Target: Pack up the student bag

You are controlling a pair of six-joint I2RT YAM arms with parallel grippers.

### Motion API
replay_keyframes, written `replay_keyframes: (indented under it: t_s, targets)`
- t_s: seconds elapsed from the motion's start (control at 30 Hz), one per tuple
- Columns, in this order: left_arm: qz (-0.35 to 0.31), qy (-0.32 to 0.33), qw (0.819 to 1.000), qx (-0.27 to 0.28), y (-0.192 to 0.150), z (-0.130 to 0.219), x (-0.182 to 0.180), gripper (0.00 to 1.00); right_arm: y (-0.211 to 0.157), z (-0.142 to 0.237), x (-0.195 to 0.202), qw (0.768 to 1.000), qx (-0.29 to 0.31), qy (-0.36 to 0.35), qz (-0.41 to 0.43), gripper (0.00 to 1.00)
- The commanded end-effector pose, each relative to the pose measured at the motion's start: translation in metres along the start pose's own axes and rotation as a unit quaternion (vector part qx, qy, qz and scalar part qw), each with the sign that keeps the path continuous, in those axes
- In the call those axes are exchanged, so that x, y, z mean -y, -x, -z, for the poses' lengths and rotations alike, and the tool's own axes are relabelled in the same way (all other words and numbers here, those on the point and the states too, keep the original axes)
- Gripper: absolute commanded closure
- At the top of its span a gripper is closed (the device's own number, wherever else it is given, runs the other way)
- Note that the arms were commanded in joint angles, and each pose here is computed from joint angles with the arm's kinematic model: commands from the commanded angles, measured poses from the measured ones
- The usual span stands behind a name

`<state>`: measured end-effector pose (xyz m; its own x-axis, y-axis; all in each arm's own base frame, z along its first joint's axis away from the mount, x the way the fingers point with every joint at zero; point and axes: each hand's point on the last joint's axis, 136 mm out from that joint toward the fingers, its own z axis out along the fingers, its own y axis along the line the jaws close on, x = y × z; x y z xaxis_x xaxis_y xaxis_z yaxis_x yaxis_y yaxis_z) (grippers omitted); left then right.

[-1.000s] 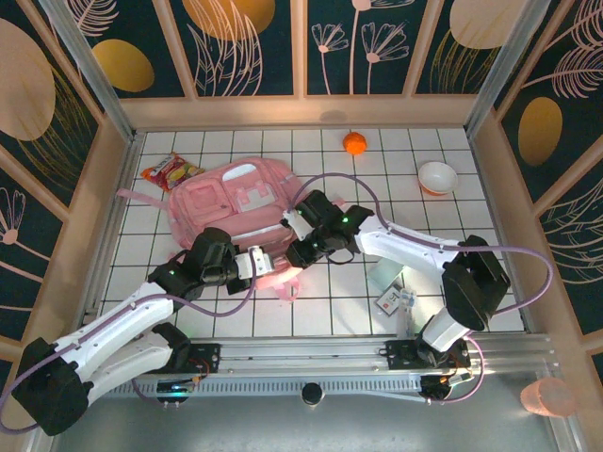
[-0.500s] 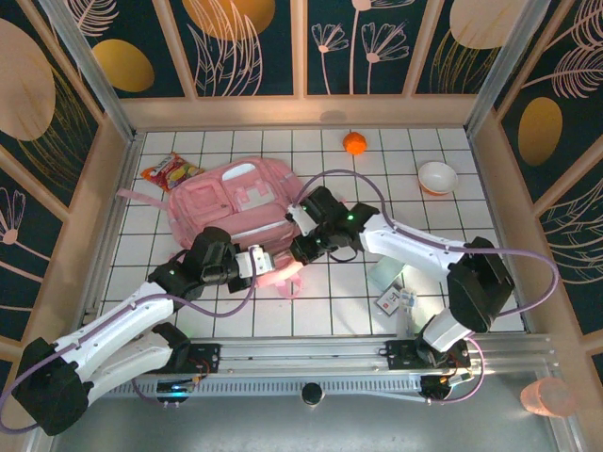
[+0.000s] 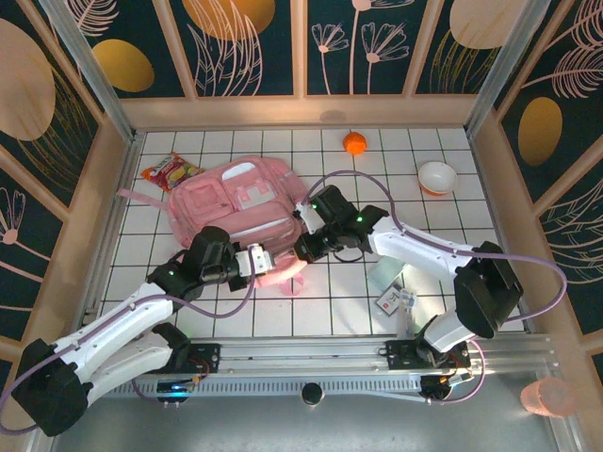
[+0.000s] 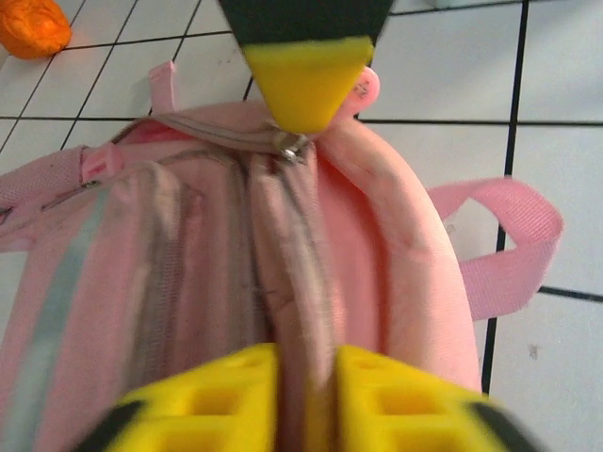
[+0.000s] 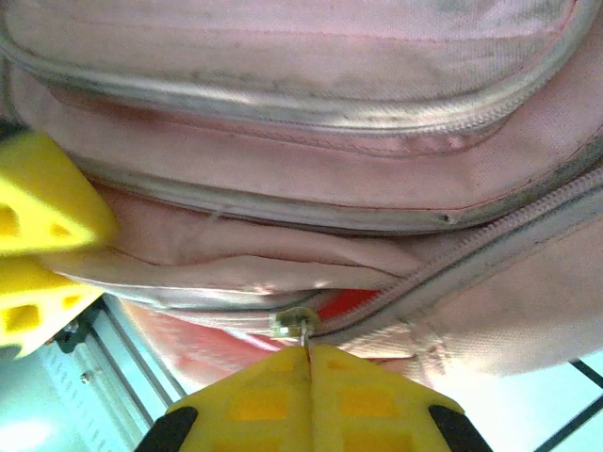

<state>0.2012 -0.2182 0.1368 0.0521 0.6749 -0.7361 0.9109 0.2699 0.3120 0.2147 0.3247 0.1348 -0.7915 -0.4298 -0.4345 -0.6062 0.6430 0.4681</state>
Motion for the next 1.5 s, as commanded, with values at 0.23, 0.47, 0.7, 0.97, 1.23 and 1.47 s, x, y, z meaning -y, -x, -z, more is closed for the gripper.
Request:
replay_keyframes:
  t_s: [0.23,0.47,0.7,0.97,1.23,1.47]
  targets:
    - [0.038,-0.069,0.996,0.032,0.023,-0.025,0.016,0.22,-0.008,0.004,-0.011,0.999,-0.012,0.024,-0.028,1.00]
    - [0.050,-0.030,0.997,-0.044,-0.025,-0.050,0.019,0.33,-0.026,0.000,0.022,0.998,-0.021,-0.027,-0.061,0.77]
    - [0.053,-0.028,0.998,-0.036,-0.034,-0.048,0.026,0.81,-0.030,-0.003,0.054,0.989,-0.028,-0.003,-0.145,0.56]
    - [0.034,-0.029,0.999,-0.001,-0.025,-0.040,0.031,0.96,-0.016,-0.013,0.037,0.980,-0.015,0.089,-0.175,0.51]
    - [0.030,-0.027,0.999,0.007,-0.020,-0.039,0.029,0.96,-0.015,-0.027,0.038,0.976,-0.019,0.104,-0.193,0.51]
    - [0.030,-0.023,0.999,0.007,-0.020,-0.040,0.027,0.96,-0.021,-0.026,0.028,0.970,-0.034,0.135,-0.201,0.56]
